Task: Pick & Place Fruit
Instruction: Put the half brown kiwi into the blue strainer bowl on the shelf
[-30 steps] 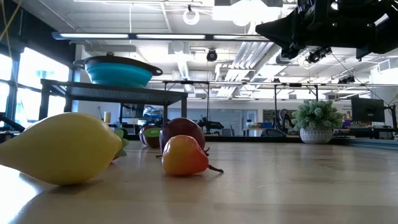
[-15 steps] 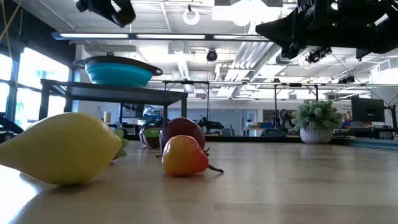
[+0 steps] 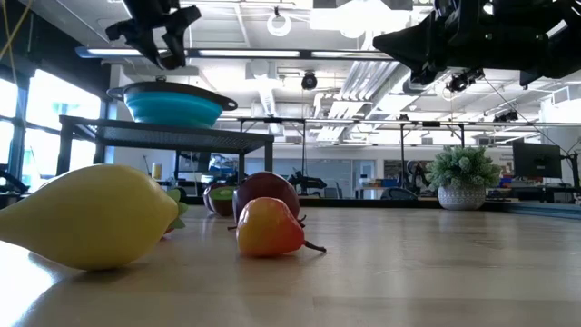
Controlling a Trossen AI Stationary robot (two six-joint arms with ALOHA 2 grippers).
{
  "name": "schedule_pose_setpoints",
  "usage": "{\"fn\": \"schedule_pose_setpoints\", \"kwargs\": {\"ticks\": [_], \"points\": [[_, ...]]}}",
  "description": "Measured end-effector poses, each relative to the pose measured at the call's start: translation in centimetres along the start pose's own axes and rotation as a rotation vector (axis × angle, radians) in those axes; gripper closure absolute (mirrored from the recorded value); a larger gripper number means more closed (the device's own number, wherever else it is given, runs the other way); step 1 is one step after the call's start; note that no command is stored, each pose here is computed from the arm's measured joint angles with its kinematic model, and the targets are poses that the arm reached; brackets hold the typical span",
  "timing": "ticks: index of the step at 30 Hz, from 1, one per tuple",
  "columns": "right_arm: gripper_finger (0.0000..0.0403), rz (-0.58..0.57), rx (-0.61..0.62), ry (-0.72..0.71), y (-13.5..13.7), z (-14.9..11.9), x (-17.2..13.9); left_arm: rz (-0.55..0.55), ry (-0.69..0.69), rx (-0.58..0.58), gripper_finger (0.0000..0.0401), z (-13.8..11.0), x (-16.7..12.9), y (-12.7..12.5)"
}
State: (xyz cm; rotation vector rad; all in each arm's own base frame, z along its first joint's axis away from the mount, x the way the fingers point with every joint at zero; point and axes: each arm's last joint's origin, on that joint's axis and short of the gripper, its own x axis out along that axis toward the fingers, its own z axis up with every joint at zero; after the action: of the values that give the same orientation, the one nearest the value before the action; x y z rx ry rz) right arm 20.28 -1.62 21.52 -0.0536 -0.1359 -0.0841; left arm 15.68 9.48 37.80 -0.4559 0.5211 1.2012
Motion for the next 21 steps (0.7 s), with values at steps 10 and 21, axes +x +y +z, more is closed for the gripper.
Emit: {"fn": "schedule_pose_setpoints", "kwargs": {"ticks": [10, 21], "points": [[0.04, 0.0, -0.008, 0.0, 0.0, 0.0, 0.0, 0.026, 0.111, -0.001, 0.0173, 0.3, 3.0, -0.2], [0.04, 0.0, -0.009, 0.0, 0.0, 0.0, 0.0, 0.095, 0.235, 0.132, 0.0173, -0.6, 7.3, -2.5]]}}
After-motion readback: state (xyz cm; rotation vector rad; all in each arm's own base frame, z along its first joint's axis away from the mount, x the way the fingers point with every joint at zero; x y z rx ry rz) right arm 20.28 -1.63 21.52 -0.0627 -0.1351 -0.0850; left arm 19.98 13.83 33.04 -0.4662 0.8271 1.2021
